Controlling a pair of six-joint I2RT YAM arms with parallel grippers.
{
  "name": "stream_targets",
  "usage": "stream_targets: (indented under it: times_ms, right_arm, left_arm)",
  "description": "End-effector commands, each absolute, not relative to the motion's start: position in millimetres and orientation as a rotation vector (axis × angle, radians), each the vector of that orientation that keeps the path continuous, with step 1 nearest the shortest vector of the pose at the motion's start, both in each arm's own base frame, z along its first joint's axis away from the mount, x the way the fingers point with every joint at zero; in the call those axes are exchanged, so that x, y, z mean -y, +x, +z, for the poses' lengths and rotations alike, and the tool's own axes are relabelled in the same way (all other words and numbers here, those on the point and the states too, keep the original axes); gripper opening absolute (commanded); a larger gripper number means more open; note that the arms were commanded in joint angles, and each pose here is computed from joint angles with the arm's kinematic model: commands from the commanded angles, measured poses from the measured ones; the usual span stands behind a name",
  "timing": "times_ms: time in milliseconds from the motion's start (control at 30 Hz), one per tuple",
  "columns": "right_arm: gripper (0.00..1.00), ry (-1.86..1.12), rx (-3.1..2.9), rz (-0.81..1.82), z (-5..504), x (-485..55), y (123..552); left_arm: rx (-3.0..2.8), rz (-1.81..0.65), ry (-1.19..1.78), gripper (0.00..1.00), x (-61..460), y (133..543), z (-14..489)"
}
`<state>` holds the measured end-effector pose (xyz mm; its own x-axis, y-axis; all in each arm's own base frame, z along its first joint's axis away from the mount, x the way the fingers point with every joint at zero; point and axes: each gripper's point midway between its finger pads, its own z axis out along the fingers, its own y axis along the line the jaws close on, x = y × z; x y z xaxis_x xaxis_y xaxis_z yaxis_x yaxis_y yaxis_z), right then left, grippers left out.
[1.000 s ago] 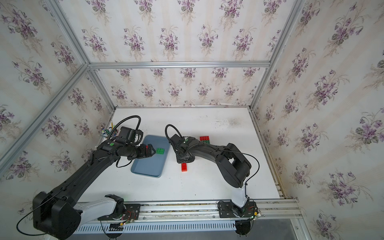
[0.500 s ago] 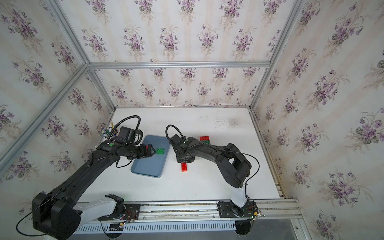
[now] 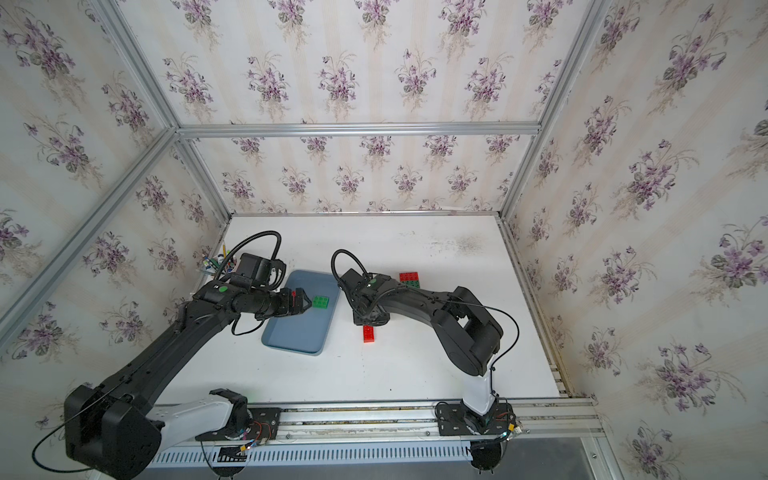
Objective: Assemble a rectangle with lego
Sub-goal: Assemble the lego brick with the lego brick.
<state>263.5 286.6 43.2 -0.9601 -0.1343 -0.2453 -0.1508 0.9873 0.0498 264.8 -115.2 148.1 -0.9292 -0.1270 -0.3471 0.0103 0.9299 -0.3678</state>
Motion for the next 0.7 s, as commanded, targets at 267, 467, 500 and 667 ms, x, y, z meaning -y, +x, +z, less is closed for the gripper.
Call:
stream_targets:
  times_ms: [267,467,500,667]
  right_arm:
    - [0.37,-0.235,-2.898,-0.007,42.0,-267.7,257.6]
    - [0.37,-0.228,-2.915,-0.003,36.2,-269.7,255.7]
    - [0.37,-0.228,-2.917,0.001,35.3,-270.4,255.5]
    - [0.37,-0.217,-2.924,-0.032,32.2,-267.5,254.2]
  left_arm:
    - [-2.705,-0.523,-0.074,1.0,115.7,266.5,150.5]
    - [-2.703,-0.524,-0.073,1.0,115.9,266.9,151.2]
    - [-2.702,-0.525,-0.071,1.0,116.1,267.0,151.3]
    - [-2.7,-0.524,-0.071,1.0,115.8,266.8,151.8]
